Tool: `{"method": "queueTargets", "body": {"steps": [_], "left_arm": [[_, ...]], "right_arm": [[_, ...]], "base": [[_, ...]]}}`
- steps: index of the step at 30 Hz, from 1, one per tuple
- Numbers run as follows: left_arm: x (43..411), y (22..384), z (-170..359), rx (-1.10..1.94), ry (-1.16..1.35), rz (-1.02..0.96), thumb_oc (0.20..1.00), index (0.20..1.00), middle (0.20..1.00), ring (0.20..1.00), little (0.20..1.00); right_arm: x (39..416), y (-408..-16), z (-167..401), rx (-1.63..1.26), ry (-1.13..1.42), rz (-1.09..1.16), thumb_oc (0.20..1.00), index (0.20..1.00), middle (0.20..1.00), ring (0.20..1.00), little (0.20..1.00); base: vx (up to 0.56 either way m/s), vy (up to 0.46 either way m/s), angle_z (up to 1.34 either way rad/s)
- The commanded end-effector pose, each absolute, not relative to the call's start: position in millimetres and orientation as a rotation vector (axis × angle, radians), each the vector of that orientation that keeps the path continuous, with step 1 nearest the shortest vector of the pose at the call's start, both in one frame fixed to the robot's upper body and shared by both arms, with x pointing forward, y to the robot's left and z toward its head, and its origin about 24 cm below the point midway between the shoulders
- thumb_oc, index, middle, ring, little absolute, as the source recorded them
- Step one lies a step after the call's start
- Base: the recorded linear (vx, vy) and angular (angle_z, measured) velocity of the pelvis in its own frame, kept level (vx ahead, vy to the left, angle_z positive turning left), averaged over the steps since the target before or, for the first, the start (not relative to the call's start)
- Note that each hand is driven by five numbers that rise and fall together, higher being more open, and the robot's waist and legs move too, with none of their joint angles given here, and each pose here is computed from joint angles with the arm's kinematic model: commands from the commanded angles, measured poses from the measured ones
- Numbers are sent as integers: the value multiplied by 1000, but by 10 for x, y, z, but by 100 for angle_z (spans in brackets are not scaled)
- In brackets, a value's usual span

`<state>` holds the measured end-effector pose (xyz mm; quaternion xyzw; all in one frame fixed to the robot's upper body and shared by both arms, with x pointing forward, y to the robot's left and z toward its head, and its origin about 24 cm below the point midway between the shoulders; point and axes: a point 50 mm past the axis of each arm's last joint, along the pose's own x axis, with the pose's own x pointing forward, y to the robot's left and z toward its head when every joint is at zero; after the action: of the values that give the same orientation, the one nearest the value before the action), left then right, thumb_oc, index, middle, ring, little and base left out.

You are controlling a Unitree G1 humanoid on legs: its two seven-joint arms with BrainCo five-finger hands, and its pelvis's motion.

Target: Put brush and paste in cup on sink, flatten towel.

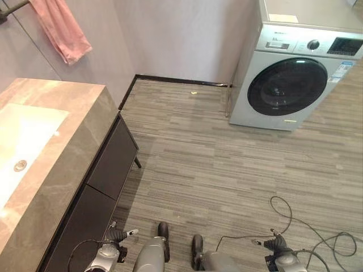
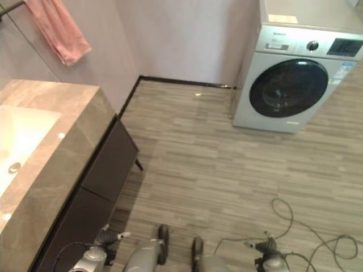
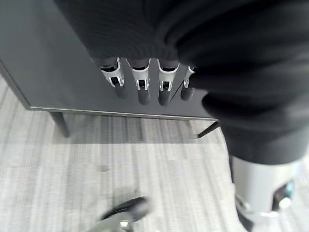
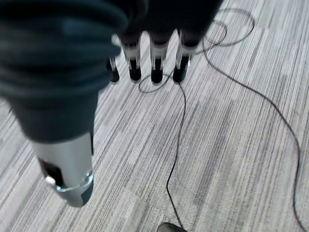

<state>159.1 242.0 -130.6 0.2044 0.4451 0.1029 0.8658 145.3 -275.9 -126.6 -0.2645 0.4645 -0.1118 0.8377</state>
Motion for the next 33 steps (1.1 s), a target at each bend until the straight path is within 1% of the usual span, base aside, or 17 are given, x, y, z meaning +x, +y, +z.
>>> {"method": "queueTargets", "body": {"steps": [1,10,11,17,25,29,33], "left_arm": [[1660,2541,-1213,464,876,261,1000,1000,1000,1000,1000],[1662,2629,-1171,482,861,255,1000,1000,1000,1000,1000],[1680,2646,-1147,481,851,257,1000,1000,1000,1000,1000],[1702,2721,-1107,502,841,270,1000,1000,1000,1000,1000],[1730,2657,-1149,524,858,235,1000,1000,1000,1000,1000],[1681,2564,-1205,530,877,196,1000,1000,1000,1000,1000],[1646,2523,-1237,530,891,183,1000,1000,1000,1000,1000]], "right_arm": [[1433,-2889,-1197,-602,949,-261,1000,1000,1000,1000,1000],[1479,-2756,-1230,-568,941,-226,1000,1000,1000,1000,1000],[1556,-2744,-1184,-570,904,-224,1000,1000,1000,1000,1000],[1643,-2728,-1110,-559,841,-228,1000,1000,1000,1000,1000],[1558,-2833,-1107,-574,863,-272,1000,1000,1000,1000,1000],[1408,-2891,-1145,-583,905,-272,1000,1000,1000,1000,1000],[1347,-2951,-1154,-590,928,-282,1000,1000,1000,1000,1000]], "base": [[663,159,-44],[437,222,-28],[499,428,-16],[427,189,26],[483,-39,61],[514,-119,72],[368,-195,35]]}}
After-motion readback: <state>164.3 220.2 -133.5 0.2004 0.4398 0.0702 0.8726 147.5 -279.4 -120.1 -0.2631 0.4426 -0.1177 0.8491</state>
